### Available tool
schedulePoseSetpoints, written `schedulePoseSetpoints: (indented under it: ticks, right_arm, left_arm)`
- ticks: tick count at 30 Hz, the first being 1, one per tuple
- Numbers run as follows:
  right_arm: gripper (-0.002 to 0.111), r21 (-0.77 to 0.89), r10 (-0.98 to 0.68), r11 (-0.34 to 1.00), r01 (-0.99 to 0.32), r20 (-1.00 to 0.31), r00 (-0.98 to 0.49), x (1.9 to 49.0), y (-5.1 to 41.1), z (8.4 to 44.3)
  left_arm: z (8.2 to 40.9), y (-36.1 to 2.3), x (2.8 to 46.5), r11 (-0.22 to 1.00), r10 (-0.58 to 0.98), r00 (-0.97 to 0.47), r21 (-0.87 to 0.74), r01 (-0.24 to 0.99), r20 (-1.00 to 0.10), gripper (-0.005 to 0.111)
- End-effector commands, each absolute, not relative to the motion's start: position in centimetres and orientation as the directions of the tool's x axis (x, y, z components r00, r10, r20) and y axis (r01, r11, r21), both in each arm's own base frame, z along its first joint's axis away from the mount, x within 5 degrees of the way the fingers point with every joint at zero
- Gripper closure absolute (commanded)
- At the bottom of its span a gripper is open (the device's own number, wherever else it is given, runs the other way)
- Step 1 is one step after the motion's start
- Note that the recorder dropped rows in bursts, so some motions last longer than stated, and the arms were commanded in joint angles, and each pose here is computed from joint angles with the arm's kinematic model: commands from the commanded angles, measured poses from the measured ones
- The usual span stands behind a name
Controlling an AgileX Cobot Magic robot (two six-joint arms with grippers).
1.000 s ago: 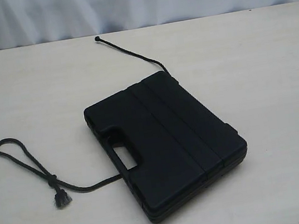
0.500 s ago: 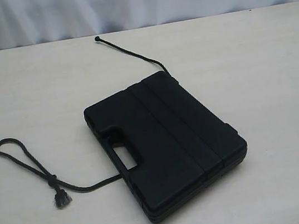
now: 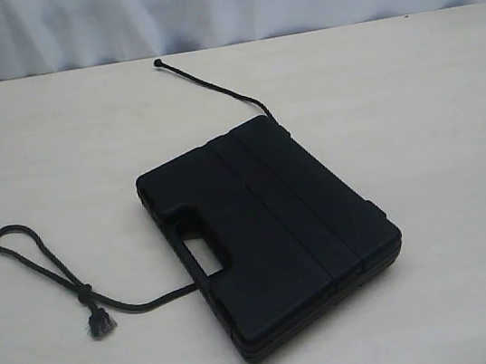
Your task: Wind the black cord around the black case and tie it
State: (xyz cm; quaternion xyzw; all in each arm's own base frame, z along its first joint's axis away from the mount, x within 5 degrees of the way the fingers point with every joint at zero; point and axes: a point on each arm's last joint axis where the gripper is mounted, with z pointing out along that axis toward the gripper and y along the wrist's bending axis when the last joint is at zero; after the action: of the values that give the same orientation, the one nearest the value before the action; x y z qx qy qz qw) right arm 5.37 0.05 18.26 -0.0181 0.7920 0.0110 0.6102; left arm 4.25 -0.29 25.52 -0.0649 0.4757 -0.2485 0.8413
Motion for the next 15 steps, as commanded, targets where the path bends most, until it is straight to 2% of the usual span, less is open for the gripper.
schedulePoseSetpoints:
  ticks: [1, 9, 15]
  right_arm:
    - [0.104, 0.005, -0.004, 0.999, -0.04, -0.976, -0.22, 5.4, 0.1, 18.5]
    - [0.104, 0.025, 0.015, 0.999, -0.042, -0.976, -0.219, 5.4, 0.1, 18.5]
    - [0.104, 0.025, 0.015, 0.999, -0.042, -0.976, -0.219, 5.4, 0.1, 18.5]
  left_arm:
    - [27.5, -0.2, 3.9, 0.856, -0.504, 0.504, -0.326, 0.402, -0.701, 0.107]
    - [31.5, -2.0, 7.3, 0.881, -0.42, 0.429, -0.246, 0.404, -0.8, 0.107]
    - [32.6, -4.1, 11.1, 0.874, -0.339, 0.308, -0.177, 0.453, -0.889, 0.107]
